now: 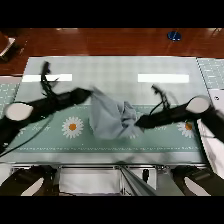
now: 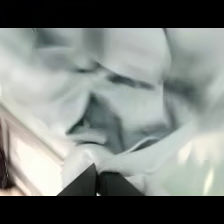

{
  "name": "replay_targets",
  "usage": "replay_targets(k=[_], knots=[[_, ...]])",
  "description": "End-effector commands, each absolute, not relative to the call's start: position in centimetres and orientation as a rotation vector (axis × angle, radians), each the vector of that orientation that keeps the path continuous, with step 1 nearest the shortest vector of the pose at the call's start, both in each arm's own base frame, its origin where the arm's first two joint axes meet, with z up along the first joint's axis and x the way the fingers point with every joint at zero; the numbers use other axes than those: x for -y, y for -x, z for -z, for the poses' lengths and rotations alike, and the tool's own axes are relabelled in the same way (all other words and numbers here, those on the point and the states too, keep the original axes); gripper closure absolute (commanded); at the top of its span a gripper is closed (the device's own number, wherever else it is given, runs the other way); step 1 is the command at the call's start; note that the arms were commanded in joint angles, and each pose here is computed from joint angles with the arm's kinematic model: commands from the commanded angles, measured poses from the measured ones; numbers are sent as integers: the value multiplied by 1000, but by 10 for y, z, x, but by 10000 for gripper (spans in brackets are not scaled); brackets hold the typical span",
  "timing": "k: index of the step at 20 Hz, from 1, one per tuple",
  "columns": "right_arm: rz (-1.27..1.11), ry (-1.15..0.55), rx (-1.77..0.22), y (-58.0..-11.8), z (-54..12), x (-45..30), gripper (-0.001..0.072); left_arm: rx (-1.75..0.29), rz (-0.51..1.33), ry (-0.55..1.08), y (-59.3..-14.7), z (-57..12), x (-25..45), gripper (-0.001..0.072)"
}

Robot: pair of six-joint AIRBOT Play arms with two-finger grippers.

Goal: Fold the shirts.

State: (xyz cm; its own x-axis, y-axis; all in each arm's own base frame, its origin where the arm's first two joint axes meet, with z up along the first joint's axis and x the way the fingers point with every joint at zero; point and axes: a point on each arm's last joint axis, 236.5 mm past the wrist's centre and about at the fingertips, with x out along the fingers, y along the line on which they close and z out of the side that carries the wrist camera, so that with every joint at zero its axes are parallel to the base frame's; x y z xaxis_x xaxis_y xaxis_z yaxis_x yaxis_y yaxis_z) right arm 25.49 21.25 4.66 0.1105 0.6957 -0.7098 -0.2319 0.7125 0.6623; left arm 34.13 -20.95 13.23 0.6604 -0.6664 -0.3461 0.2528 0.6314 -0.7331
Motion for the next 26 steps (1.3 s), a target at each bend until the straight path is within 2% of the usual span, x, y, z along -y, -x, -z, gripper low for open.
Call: replay_targets(k=[1,3,6,8,11,16,19,23,26], knots=[[-676,-320,-963,-312,-191,-169,689,-309,495,680,-360,-260,132,690],[-671,-235,-765,-316,-277,-156,689,-144,487,634,-347,-335,105,690],[-629,-114,-557,-297,-367,-142,690,52,498,516,-308,-427,89,691],[-603,-59,-448,-277,-407,-135,689,147,494,398,-277,-469,87,691],[-463,-10,-359,-253,-433,-105,689,188,416,220,-244,-490,81,691],[-239,26,-325,-201,-439,-53,689,102,218,91,-207,-465,56,690],[-129,12,-392,-171,-423,-28,689,15,112,58,-187,-441,39,691],[-73,-31,-623,-146,-363,-17,689,-74,60,61,-176,-409,31,691],[-101,-63,-793,-143,-300,-26,689,-221,73,102,-199,-355,28,690]])
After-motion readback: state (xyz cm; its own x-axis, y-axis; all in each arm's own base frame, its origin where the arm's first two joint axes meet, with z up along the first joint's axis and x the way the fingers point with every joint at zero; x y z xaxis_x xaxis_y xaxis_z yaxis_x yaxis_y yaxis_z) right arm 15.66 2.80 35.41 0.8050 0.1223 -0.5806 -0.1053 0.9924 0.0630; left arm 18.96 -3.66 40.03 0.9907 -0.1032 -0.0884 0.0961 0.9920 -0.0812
